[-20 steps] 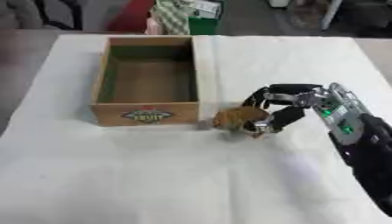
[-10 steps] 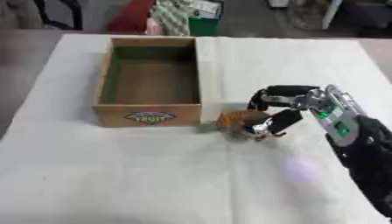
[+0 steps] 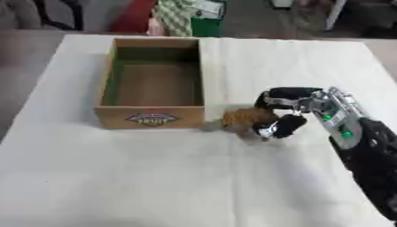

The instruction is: Pick up objects on the table and place them in the box.

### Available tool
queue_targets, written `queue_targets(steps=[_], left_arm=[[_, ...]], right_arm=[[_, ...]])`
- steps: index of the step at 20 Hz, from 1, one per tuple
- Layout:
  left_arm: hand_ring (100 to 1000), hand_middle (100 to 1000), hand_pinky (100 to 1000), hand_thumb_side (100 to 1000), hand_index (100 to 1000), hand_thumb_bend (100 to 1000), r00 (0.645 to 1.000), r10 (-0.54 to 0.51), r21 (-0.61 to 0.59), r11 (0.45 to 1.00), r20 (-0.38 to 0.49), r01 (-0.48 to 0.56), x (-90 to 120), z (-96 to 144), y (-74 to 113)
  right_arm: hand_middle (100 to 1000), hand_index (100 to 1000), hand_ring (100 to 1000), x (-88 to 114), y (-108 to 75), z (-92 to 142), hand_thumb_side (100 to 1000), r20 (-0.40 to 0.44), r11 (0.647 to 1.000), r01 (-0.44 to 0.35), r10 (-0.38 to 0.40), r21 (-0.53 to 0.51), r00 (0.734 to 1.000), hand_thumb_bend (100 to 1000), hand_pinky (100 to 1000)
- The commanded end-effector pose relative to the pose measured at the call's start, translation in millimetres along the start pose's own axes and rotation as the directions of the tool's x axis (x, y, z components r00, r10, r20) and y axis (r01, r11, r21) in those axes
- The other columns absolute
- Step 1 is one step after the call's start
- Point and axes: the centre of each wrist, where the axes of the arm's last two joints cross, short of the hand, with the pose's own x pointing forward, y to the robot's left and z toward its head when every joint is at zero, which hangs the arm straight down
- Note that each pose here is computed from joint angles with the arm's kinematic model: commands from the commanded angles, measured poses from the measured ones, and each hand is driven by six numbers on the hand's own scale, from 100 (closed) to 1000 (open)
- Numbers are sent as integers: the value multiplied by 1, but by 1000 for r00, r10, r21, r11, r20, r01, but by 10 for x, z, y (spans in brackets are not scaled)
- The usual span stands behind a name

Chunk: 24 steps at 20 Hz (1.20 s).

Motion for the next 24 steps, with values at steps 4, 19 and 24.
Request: queue_targets(steps=[4,19,24], left_arm=[[773,616,569,757,631,100,1000,-4,-6,1000,29,4,66,-32,25],[774,616,569,756,631,100,1000,-5,-8,1000,30,5,67,-32,25],[774,616,569,757,631,100,1000,-4,-10,1000,28,4,66,-30,21]], right_arm=[[512,585,559,48,-324,138,352,63,993,-120,120,-7,991,100,666],[510,580,558,173,-972,252,340,87,969,-179,196,-172,977,100,670],[504,576,555,216,-1143,187,320,110,963,-170,196,-210,974,100,664]])
